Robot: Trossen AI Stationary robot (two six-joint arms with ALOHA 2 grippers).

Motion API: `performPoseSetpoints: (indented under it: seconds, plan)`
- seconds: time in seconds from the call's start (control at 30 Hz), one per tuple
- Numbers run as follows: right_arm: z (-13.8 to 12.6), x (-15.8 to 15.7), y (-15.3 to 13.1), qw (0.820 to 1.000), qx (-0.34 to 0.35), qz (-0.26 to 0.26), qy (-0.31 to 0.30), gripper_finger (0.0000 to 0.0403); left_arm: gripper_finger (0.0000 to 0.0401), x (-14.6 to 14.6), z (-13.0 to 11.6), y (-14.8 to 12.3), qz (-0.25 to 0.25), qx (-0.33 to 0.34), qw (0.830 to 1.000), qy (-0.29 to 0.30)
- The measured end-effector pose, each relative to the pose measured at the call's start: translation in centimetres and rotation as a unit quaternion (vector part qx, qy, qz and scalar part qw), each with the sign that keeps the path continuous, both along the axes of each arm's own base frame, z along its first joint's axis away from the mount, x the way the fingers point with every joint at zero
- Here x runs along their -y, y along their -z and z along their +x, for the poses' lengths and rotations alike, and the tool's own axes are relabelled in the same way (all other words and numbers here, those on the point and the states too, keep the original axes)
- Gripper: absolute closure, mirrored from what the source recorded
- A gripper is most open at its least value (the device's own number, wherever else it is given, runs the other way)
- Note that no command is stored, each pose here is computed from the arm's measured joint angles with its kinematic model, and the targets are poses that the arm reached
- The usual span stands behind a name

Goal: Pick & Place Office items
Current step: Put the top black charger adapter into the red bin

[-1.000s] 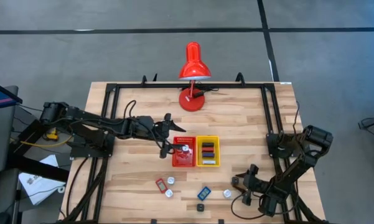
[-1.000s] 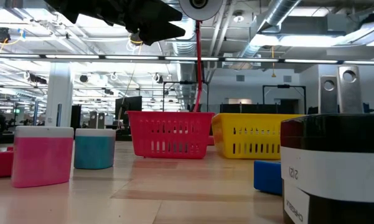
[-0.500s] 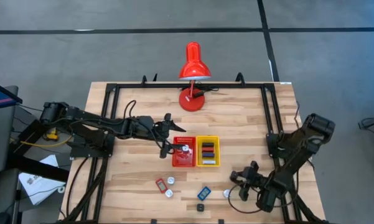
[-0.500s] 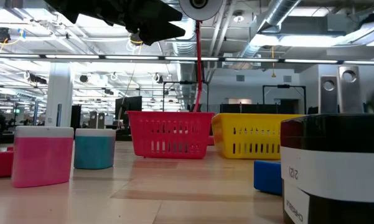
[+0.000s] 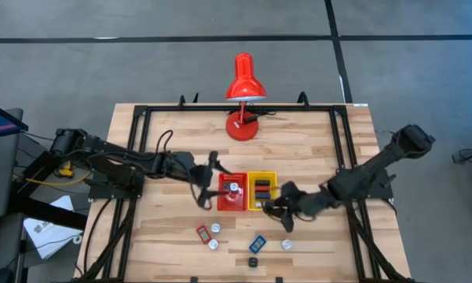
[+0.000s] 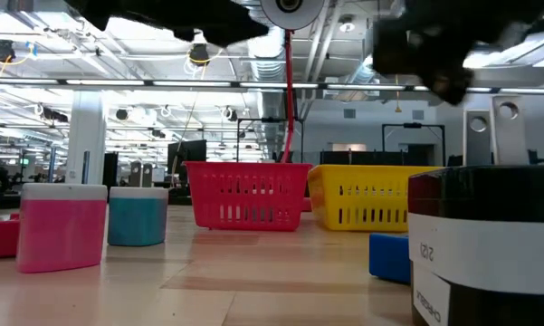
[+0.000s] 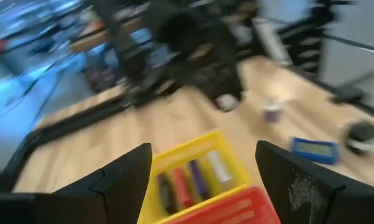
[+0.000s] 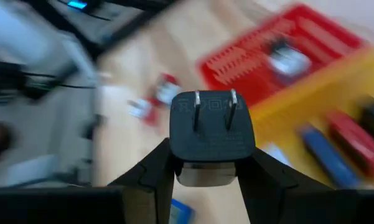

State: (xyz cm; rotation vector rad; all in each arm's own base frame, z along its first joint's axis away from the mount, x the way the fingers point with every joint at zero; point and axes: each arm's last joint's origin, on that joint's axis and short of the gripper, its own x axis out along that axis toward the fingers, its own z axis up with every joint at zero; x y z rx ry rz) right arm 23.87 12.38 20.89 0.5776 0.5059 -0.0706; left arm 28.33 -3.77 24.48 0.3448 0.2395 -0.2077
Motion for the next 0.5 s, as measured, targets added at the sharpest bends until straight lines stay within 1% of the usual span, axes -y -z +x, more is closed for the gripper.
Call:
performPoseSetpoints:
  seconds: [0.1, 0.17, 0.3, 0.5]
  plan:
    - [1.9, 1.4, -0.5, 0.997, 0.043, 0.034, -0.051, 0.027, 0.0118, 0.8, -0.1, 0.0, 0.019, 0.006, 0.997, 0.075]
    - [2.9, 2.2, -0.4, 0.994, 0.061, 0.054, -0.074, 0.027, 0.0118, 1.2, -0.2, 0.0, 0.029, 0.01, 0.994, 0.101]
    - [5.0, 3.2, -0.2, 0.989, 0.075, 0.075, -0.103, 0.027, 0.0118, 1.2, -0.2, 0.0, 0.032, 0.011, 0.994, 0.103]
    - [8.9, 3.1, 0.1, 0.978, 0.067, 0.084, -0.177, 0.027, 0.0118, 1.2, -0.1, 0.3, 0.028, 0.001, 0.994, 0.103]
